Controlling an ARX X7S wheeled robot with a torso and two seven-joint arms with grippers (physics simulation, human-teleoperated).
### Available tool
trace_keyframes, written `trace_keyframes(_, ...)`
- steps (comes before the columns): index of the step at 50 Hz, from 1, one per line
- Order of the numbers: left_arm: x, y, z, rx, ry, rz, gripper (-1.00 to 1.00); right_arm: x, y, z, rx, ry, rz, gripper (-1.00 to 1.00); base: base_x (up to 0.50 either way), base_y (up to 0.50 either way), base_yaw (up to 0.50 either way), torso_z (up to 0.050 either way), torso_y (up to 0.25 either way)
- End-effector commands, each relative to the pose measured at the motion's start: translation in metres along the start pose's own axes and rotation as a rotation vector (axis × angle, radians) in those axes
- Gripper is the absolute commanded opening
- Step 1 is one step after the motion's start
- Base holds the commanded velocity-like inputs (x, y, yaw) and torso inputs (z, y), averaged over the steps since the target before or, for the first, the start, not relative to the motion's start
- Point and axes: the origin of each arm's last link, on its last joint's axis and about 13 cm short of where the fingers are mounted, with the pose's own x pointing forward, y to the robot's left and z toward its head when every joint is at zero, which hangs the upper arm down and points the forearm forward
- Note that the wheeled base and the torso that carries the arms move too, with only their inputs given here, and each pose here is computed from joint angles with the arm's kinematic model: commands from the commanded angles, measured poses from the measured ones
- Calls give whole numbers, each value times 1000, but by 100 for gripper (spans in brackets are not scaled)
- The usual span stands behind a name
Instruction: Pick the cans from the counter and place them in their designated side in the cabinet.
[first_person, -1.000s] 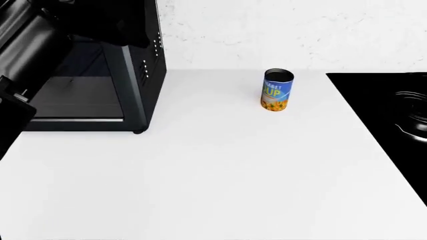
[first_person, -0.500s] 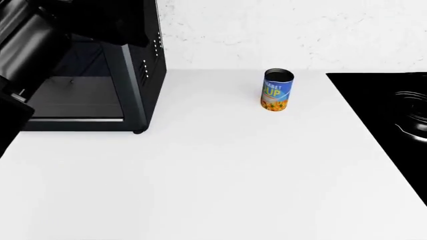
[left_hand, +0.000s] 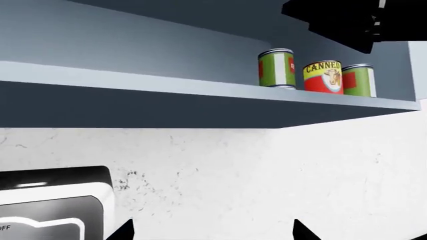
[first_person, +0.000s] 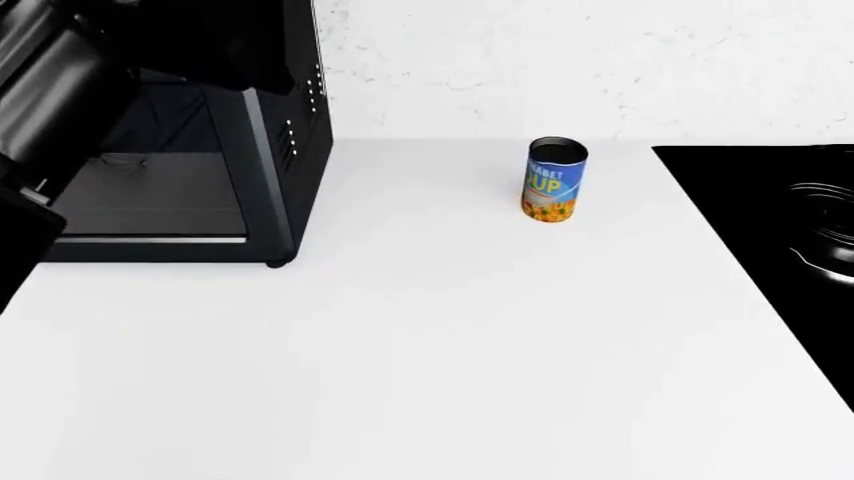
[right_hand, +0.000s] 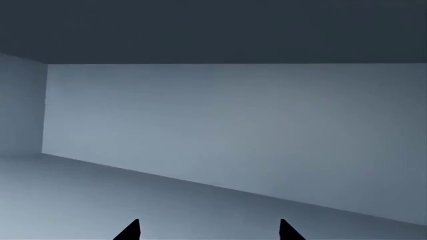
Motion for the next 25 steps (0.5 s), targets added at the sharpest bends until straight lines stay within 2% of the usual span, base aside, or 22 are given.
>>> trace_keyframes(1,-1,0,-1,-2,0,2,100,0,0,0,0,-1,0,100,0,0,0,0,0)
trace_keyframes(25,0,1,0,0,-1,2,100,0,0,0,0,-1,0,100,-53,0,0,0,0)
